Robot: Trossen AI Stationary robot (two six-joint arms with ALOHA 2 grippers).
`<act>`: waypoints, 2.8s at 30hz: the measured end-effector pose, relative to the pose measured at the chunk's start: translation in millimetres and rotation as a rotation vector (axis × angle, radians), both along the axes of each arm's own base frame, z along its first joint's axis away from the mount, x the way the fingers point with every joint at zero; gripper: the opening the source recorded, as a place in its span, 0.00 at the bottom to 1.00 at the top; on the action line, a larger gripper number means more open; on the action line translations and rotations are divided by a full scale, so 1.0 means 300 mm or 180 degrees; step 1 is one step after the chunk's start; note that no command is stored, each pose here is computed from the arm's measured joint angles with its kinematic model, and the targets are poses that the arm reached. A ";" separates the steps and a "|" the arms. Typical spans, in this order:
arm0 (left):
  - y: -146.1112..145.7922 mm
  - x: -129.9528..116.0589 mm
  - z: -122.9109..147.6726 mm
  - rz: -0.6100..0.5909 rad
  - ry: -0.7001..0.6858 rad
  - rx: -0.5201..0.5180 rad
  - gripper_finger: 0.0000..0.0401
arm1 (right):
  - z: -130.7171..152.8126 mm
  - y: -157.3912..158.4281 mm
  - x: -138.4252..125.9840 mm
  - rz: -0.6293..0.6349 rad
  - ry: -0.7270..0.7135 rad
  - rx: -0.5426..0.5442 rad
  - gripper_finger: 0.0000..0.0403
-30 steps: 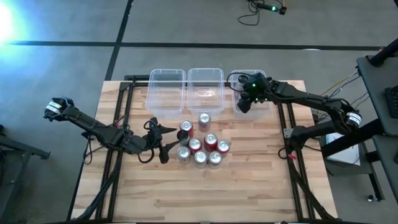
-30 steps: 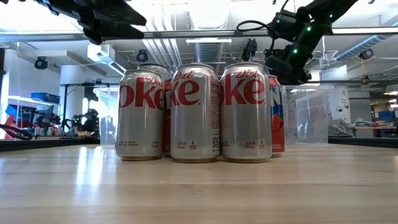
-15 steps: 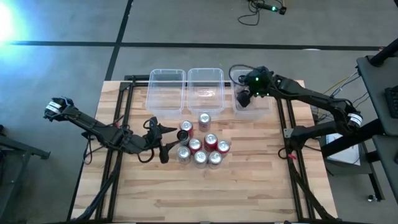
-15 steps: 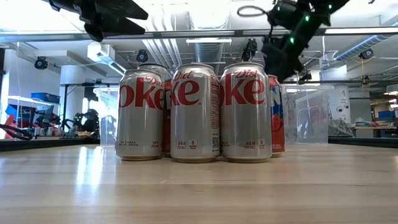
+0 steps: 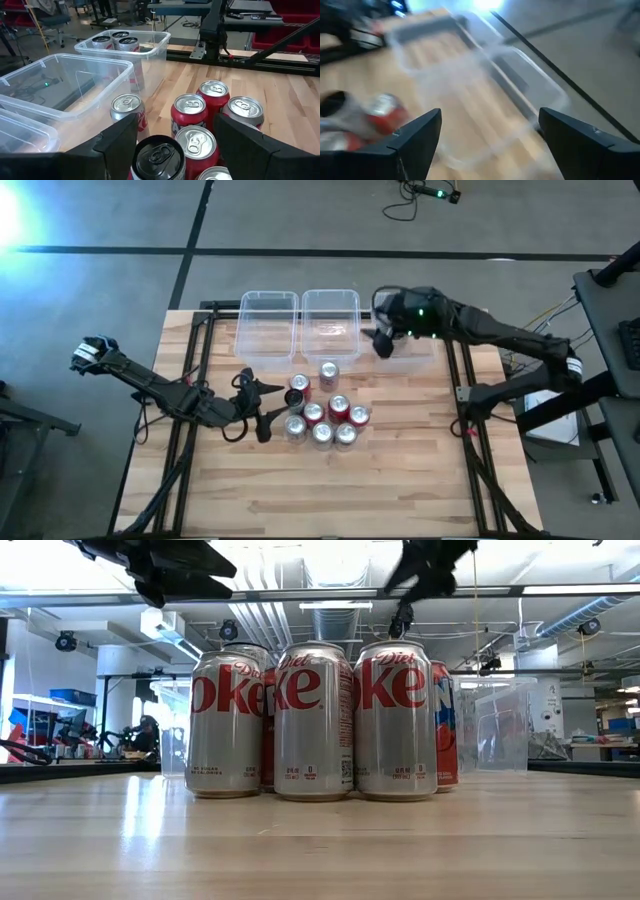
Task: Sort soda cans
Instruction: Put the white-pink soda can into the right transparent bin
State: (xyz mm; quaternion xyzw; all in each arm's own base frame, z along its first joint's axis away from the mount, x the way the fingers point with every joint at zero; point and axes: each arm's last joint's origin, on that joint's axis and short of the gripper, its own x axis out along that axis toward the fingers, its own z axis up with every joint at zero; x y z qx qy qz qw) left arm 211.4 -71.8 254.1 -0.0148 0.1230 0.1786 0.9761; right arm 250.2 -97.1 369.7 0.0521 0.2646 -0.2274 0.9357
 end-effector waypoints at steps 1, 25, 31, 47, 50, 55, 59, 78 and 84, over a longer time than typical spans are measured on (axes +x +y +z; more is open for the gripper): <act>0.000 -0.001 -0.003 -0.0002 0.0032 0.0013 0.60 | 0.004 0.026 0.015 0.0099 -0.0074 -0.0020 0.80; 0.020 -0.157 -0.076 0.0351 0.0859 -0.0631 0.60 | -0.153 0.382 0.394 0.1271 -0.0073 -0.0345 0.88; 0.013 -0.141 -0.089 0.0323 0.0956 -0.0506 0.60 | -0.189 0.401 0.535 0.1495 -0.0005 -0.0395 0.89; 0.002 -0.117 -0.080 0.0321 0.1004 -0.0394 0.60 | -0.280 0.424 0.785 0.1874 -0.0061 -0.0368 0.89; 0.002 -0.117 -0.080 0.0322 0.1002 -0.0395 0.60 | -0.291 0.418 0.792 0.1850 -0.0002 -0.0329 0.89; 0.002 -0.116 -0.080 0.0323 0.0997 -0.0397 0.60 | -0.308 0.396 0.764 0.1841 0.0354 -0.0266 0.89; 0.002 -0.114 -0.079 0.0335 0.0967 -0.0400 0.60 | -0.310 0.373 0.753 0.1642 0.0456 -0.0004 0.89; 0.001 -0.109 -0.074 0.0346 0.0913 -0.0327 0.60 | -0.396 0.384 0.731 0.0987 0.0745 0.0364 0.87; 0.001 -0.109 -0.075 0.0347 0.0916 -0.0325 0.60 | -0.427 0.386 0.724 0.0989 0.0815 0.0369 0.79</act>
